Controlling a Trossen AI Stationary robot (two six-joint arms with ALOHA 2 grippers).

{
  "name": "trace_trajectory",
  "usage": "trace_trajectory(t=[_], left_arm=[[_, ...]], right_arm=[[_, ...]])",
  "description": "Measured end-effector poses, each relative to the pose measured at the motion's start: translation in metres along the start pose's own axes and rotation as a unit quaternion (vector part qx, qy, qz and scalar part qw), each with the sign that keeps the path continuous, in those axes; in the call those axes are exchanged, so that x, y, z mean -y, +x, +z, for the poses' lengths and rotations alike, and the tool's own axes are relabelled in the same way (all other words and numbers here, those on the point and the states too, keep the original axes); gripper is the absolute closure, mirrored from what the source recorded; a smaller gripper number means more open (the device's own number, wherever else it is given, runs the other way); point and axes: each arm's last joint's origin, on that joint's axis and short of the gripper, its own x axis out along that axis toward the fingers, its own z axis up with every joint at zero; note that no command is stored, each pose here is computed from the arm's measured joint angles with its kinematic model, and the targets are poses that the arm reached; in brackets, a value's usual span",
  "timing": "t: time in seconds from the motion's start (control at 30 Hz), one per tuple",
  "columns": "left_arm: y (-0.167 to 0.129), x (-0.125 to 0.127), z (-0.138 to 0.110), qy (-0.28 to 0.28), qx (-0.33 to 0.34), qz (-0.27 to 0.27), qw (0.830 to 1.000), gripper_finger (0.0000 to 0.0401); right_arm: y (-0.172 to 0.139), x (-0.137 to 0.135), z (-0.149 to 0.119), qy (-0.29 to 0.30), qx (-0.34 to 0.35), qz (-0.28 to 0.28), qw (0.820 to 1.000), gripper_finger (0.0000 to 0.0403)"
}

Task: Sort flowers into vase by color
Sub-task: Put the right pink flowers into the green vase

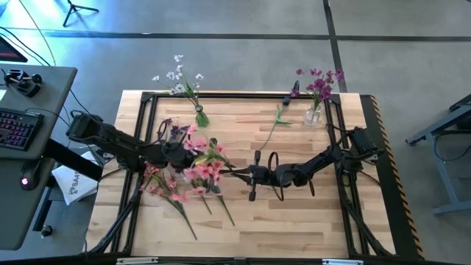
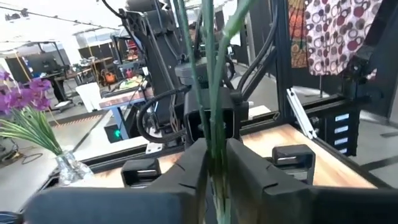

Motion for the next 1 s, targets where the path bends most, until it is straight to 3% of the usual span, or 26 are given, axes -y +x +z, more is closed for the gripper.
trace_trajectory(t=[0.13, 0.33, 0.43, 0.53, 0.7, 0.87, 1.0], left_arm=[[-0.006, -0.001, 0.004, 0.008, -0.011, -0.004, 1.000, 0.0393], [-0.014, -0.002, 0.006, 0.009, -0.047, -0.001, 0.999, 0.0400], [-0.023, -0.004, 0.008, 0.015, -0.084, 0.036, 0.996, 0.0400], [-0.039, -0.009, 0.015, -0.002, -0.118, 0.092, 0.989, 0.0401], [-0.074, -0.026, 0.018, -0.037, -0.200, 0.188, 0.961, 0.0401], [-0.111, -0.058, 0.015, -0.046, -0.253, 0.348, 0.902, 0.0401], [-0.126, -0.085, 0.015, -0.078, -0.225, 0.344, 0.908, 0.0401]], right_arm=[[0.000, 0.001, -0.002, 0.000, -0.010, 0.001, 1.000, 0.0402], [0.003, 0.006, -0.005, 0.010, -0.023, 0.017, 1.000, 0.0394], [0.004, 0.008, -0.008, 0.016, -0.039, 0.010, 0.999, 0.0378], [0.000, 0.013, -0.011, 0.008, -0.092, -0.031, 0.995, 0.0343], [-0.012, 0.022, -0.012, 0.000, -0.184, -0.136, 0.974, 0.0286], [-0.013, 0.023, -0.027, 0.018, -0.209, -0.173, 0.962, 0.0271], [-0.011, 0.020, -0.045, 0.032, -0.218, -0.173, 0.960, 0.0270]])
